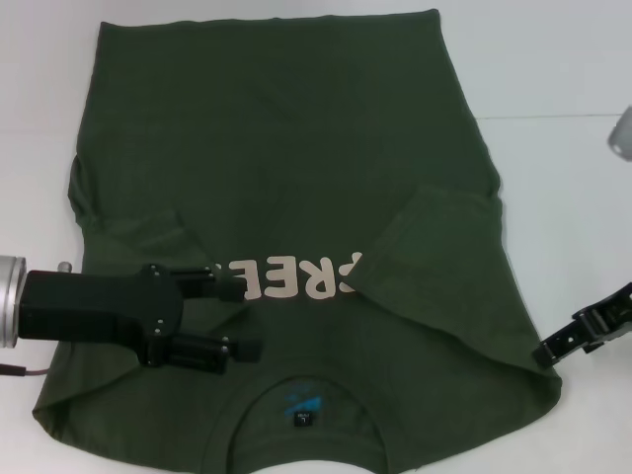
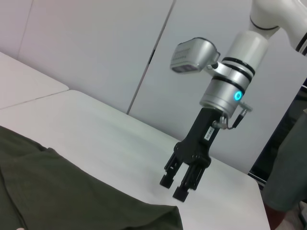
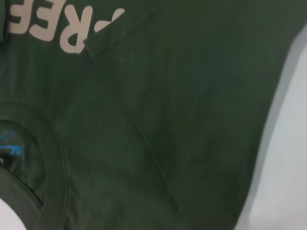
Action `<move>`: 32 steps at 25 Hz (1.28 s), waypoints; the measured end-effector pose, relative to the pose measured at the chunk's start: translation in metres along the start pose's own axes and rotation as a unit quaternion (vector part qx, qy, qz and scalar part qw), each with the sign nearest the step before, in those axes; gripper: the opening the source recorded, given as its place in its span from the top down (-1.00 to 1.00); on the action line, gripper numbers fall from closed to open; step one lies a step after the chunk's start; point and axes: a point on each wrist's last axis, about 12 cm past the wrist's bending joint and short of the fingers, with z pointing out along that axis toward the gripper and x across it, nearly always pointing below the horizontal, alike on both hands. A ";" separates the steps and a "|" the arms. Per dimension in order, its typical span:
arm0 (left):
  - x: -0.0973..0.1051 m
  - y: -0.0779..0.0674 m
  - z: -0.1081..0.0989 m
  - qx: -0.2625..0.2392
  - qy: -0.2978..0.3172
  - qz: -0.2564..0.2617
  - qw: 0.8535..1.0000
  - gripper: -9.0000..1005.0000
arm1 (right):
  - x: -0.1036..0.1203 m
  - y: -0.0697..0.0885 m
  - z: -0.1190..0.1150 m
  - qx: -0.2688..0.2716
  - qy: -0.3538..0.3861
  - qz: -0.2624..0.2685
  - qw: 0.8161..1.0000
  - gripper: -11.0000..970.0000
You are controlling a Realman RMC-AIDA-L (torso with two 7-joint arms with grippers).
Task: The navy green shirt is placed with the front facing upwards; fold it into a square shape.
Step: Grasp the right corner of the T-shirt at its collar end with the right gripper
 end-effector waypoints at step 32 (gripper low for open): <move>0.004 0.002 -0.003 -0.017 -0.005 0.007 1.000 -0.81 | -0.009 0.019 0.028 0.043 0.045 -0.030 0.998 -0.22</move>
